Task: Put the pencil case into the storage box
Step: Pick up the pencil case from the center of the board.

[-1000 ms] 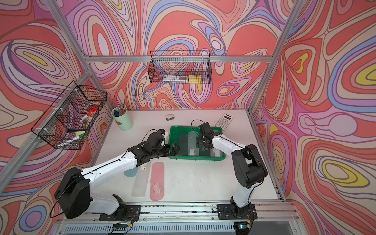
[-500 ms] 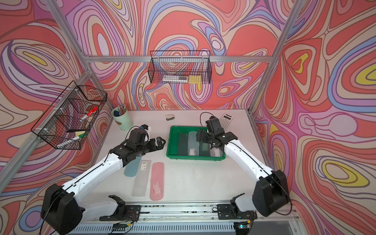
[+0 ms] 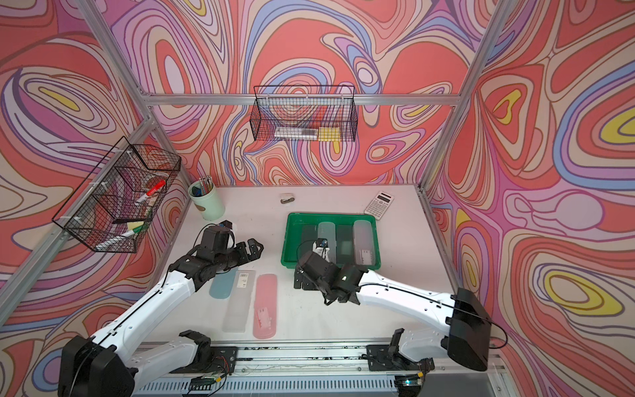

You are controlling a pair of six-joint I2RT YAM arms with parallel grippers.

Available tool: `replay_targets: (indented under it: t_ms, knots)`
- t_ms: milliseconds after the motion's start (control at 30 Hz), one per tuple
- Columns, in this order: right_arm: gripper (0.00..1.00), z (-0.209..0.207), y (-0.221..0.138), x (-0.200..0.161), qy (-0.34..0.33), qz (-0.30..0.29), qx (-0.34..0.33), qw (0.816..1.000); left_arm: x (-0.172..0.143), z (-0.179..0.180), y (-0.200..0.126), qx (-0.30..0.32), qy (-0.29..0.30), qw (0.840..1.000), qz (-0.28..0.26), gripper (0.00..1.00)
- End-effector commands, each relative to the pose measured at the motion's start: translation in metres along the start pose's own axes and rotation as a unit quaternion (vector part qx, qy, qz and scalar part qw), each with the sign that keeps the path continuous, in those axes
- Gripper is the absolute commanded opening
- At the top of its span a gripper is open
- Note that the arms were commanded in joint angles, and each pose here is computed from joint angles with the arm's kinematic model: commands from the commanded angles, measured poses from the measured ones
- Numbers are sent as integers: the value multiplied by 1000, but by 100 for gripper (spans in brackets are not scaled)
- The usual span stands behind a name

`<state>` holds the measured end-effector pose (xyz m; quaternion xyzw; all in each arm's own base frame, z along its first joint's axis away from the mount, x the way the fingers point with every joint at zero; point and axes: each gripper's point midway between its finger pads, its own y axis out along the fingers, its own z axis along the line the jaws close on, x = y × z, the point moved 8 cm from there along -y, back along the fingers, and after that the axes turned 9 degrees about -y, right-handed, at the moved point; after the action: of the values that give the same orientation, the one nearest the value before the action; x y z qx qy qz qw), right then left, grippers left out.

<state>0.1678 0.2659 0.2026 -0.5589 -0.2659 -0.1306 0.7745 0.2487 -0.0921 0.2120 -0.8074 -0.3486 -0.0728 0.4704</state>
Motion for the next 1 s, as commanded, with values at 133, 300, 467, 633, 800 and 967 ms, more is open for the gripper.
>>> replay_targets:
  t_ms: [133,300,467,633,800,967]
  knots:
    - [98,83,50,-34,-62,53,2,997,-5,30,-12,77,-28,997,-1,99]
    - [98,111,72,-59,-103,91,-13,990,-11,48,-13,93,-50,994,0,99]
    - [98,128,84,-76,-139,119,-35,983,-16,49,-8,76,-63,995,7,99]
    - [98,135,94,-88,-156,136,-55,977,-19,48,-3,60,-74,995,18,99]
    - [98,133,100,-94,-171,151,-78,971,-22,51,-1,61,-74,995,24,99]
    - [98,121,98,-98,-170,156,-96,968,-21,49,-3,57,-71,996,24,99]
